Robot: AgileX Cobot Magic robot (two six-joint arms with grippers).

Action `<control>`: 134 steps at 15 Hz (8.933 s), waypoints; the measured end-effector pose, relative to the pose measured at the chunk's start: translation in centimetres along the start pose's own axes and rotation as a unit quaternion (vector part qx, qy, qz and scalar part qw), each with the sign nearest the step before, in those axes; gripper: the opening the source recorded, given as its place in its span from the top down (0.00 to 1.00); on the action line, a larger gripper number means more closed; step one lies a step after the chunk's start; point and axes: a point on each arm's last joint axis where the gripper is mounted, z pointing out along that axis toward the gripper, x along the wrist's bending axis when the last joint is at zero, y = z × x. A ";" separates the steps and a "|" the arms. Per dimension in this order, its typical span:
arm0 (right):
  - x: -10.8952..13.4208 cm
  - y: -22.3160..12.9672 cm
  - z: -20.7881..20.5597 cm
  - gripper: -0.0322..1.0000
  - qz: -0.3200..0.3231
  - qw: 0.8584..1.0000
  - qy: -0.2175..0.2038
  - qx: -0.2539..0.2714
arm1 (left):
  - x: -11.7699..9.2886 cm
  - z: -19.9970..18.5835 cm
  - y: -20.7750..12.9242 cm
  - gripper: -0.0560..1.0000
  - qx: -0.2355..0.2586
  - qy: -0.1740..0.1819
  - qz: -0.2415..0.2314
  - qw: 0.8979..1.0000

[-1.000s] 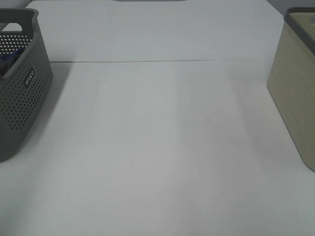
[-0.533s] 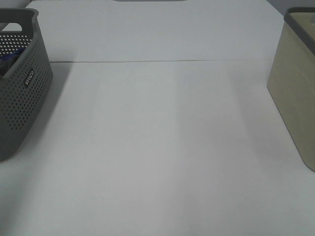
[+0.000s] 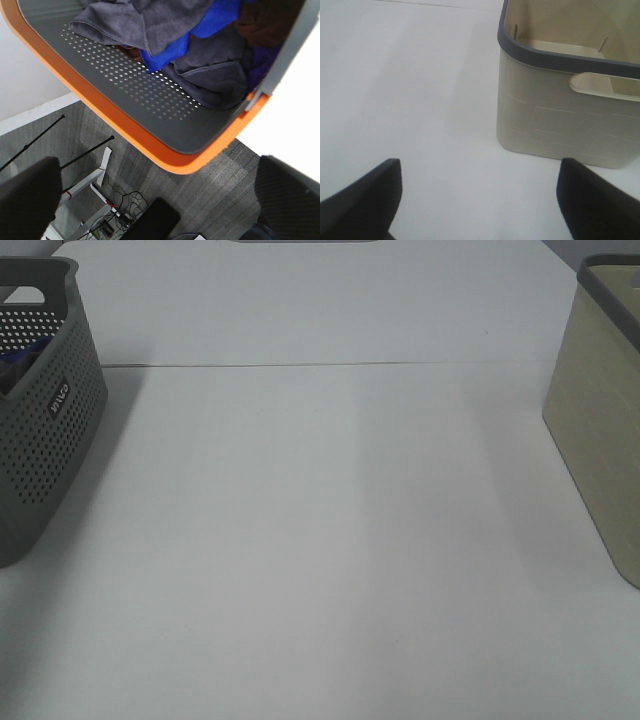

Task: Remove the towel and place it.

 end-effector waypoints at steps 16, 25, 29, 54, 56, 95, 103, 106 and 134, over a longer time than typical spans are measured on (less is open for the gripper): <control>0.0 0.0 0.0 0.17 0.000 1.000 0.000 0.000 | 1.8 21.0 9.3 0.01 -0.021 -0.056 0.122 0.991; 0.0 0.0 0.0 0.17 0.000 1.000 0.000 0.000 | 1.1 22.1 9.7 0.75 -0.024 -0.080 0.111 0.990; 0.0 0.0 0.0 0.17 0.000 1.000 0.000 0.000 | 1.1 22.1 9.7 0.90 -0.022 -0.081 0.083 0.993; 0.0 0.0 0.0 0.17 0.000 1.000 0.000 0.000 | 7.2 0.5 5.8 0.95 -0.114 0.172 -0.063 0.976; 0.0 0.0 0.0 0.17 0.000 1.000 0.000 0.000 | 6.7 -0.5 6.9 0.95 -0.131 0.175 -0.050 0.974; 7.4 9.8 16.6 0.18 -0.063 0.924 0.374 0.039 | -1.3 -17.9 22.7 0.95 -0.377 0.193 0.011 0.906; 18.3 12.4 21.0 0.18 -0.146 0.892 0.427 0.026 | -1.3 -17.9 22.7 0.95 -0.392 0.160 -0.066 0.903; 21.0 12.6 22.0 0.18 -0.161 0.900 0.406 0.013 | -1.3 -17.9 22.7 0.95 -0.395 0.154 -0.079 0.902; 24.5 10.7 23.4 0.95 -0.200 0.878 0.430 0.061 | -3.1 -17.5 22.9 0.95 -0.397 -0.021 -0.227 0.889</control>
